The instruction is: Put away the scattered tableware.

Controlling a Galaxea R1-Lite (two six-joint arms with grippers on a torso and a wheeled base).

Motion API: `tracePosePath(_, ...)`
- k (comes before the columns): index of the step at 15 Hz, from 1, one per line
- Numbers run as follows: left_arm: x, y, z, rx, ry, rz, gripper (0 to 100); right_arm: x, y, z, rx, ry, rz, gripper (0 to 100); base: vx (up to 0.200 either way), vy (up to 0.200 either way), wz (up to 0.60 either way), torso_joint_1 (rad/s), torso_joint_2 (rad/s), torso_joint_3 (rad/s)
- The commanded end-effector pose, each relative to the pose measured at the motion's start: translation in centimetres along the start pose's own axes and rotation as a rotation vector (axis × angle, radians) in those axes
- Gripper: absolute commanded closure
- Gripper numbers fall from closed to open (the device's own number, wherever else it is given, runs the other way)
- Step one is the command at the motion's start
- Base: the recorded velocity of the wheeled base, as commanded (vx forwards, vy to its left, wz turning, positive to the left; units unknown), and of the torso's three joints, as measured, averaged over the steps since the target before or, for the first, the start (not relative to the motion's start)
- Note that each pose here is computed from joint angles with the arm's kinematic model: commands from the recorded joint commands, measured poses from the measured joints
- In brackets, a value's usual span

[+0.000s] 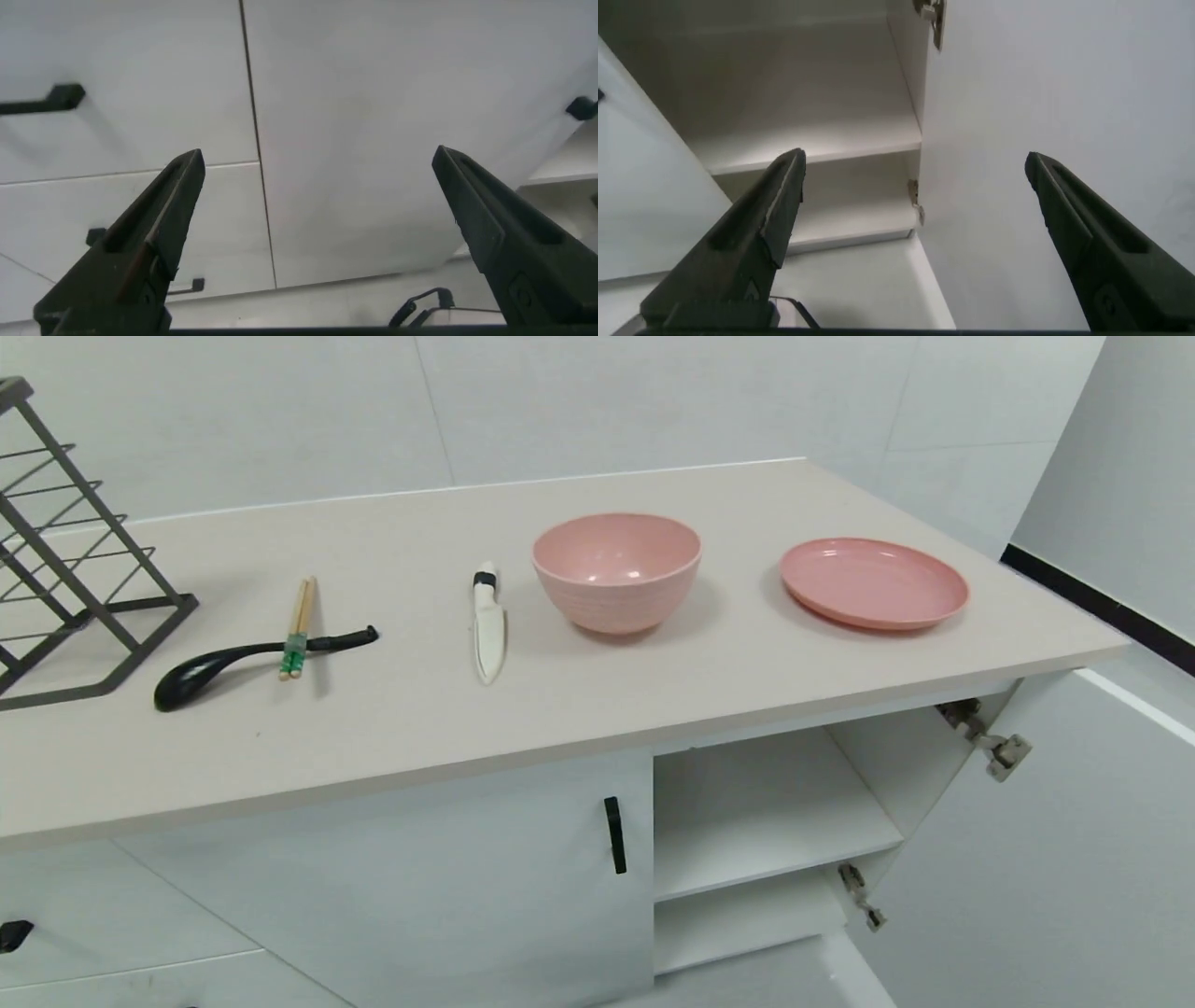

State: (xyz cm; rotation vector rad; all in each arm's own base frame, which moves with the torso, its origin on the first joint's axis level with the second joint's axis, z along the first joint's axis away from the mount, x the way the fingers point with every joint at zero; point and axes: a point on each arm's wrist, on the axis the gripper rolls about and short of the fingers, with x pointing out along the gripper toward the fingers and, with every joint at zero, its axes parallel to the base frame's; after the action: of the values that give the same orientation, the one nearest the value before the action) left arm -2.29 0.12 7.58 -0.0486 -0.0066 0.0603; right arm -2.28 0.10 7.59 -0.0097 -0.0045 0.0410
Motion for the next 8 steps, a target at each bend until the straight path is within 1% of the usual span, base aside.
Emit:
tracePosePath(1, 0.01, 0.00, 0.01, -0.001, 0.000, 0.002, 0, 0.00, 0.00, 0.00, -0.001, 0.000, 0.002, 0, 0.000, 0.000, 0.00, 0.246, -0.49, -0.207)
tracePosePath(2, 0.01, 0.00, 0.01, -0.001, 0.000, 0.001, 0, 0.00, 0.00, 0.00, -0.001, 0.000, 0.000, 0, 0.000, 0.000, 0.00, 0.198, -0.47, -0.227)
tracePosePath(4, 0.01, 0.00, 0.01, -0.001, 0.000, 0.001, 0, 0.00, 0.00, 0.00, -0.001, 0.000, 0.002, 0, 0.000, 0.000, 0.00, 0.054, -0.49, -0.220)
tracePosePath(5, 0.01, 0.00, 0.01, 0.001, 0.000, 0.001, 0, 0.00, 0.00, 0.00, -0.001, 0.000, 0.000, 0, 0.000, 0.000, 0.00, 0.163, -0.51, -0.207)
tracePosePath(6, 0.01, 0.00, 0.01, 0.001, 0.000, 0.001, 0, 0.00, 0.00, 0.00, -0.001, 0.000, 0.000, 0, 0.000, 0.000, 0.00, 0.325, -0.50, -0.232)
tracePosePath(8, 0.01, 0.00, 0.01, 0.001, 0.000, 0.001, 0, 0.00, 0.00, 0.00, -0.001, 0.000, 0.002, 0, 0.000, 0.000, 0.00, 0.418, -0.49, -0.244)
